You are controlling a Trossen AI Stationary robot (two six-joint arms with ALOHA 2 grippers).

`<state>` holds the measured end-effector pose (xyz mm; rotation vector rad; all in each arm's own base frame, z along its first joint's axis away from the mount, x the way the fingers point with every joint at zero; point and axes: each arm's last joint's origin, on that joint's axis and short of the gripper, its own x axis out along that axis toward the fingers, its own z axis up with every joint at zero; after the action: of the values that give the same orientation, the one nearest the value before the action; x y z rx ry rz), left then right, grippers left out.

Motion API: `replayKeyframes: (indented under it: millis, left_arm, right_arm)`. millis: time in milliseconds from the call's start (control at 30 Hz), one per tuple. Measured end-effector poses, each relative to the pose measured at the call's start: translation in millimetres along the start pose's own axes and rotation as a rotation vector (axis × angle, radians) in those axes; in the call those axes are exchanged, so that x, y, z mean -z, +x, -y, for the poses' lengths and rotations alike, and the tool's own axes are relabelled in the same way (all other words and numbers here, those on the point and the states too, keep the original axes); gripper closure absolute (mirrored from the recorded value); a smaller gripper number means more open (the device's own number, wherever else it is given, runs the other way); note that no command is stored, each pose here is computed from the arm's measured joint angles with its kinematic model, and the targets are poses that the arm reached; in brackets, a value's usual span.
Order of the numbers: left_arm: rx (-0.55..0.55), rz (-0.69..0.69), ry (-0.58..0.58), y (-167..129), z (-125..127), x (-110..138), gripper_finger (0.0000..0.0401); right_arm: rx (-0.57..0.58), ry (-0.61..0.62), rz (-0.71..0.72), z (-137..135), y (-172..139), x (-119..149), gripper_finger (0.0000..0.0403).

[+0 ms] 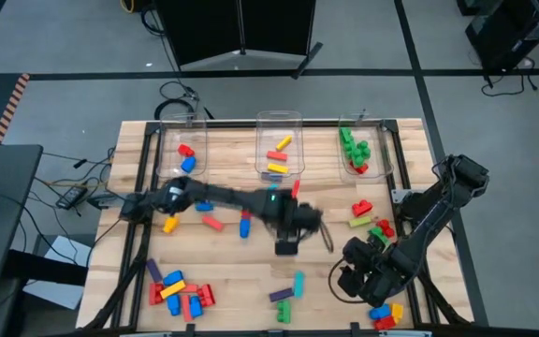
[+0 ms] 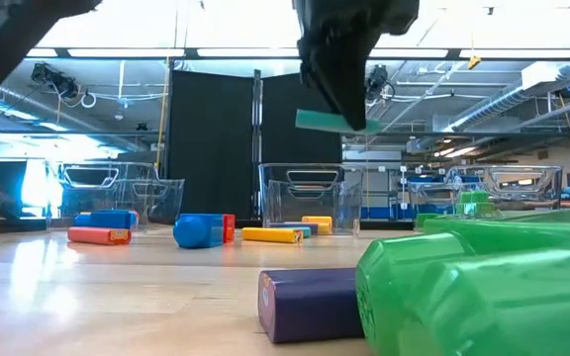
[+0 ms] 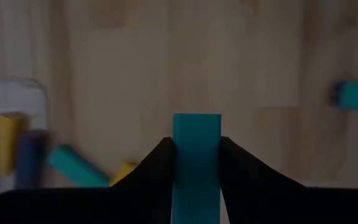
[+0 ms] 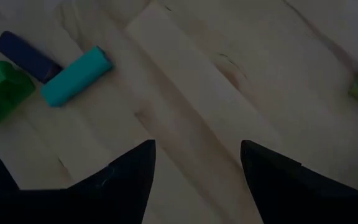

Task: Sort blocks by size
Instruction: Put the blue block into the middle transparent bin

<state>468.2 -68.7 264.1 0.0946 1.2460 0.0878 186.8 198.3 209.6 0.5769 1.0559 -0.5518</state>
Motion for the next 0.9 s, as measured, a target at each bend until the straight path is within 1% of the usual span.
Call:
replayKeyframes:
  millis: [100, 200, 333, 400, 500, 600, 667, 733, 833, 900]
  left_arm:
    - [0.018, 0.002, 0.014, 1.6, -36.1, -4.5, 0.0302]
    - [-0.002, 0.003, 0.011, 4.3, -77.4, -5.8, 0.0302]
    - [-0.023, 0.037, -0.037, 4.5, -137.5, -4.7, 0.0286]
    - [-0.018, 0.065, -0.077, 4.9, -167.0, -1.8, 0.0282]
    - [-0.014, 0.079, -0.132, 4.2, -210.9, 9.0, 0.0283]
    - [-0.009, 0.089, -0.185, 5.7, -247.7, 21.1, 0.0287]
    - [-0.012, 0.114, -0.222, 12.5, -267.0, 27.2, 0.0287]
    - [-0.005, 0.133, -0.247, 21.4, -280.0, 32.2, 0.0287]
    - [0.016, 0.145, -0.254, 40.1, -287.9, 36.6, 0.0286]
    - [0.029, 0.123, -0.26, 51.1, -288.9, 41.0, 0.0285]
  right_arm:
    - [0.006, 0.029, 0.0, 1.2, 0.9, 0.6, 0.0157]
    - [0.022, 0.051, 0.003, 2.3, 2.2, -2.6, 0.0158]
    - [0.081, 0.093, 0.013, 7.1, 7.5, -16.1, 0.0157]
    - [0.108, 0.121, 0.019, 9.7, 10.5, -25.2, 0.0157]
    - [0.142, 0.176, 0.03, 15.0, 13.3, -41.7, 0.0158]
    - [0.193, 0.226, 0.042, 22.5, 16.6, -58.0, 0.0157]
    - [0.223, 0.263, 0.047, 27.4, 19.2, -68.7, 0.0156]
    - [0.245, 0.301, 0.053, 31.4, 22.4, -78.7, 0.0156]
    - [0.267, 0.352, 0.064, 36.8, 26.8, -92.2, 0.0158]
    - [0.278, 0.374, 0.068, 39.7, 29.0, -98.8, 0.0157]
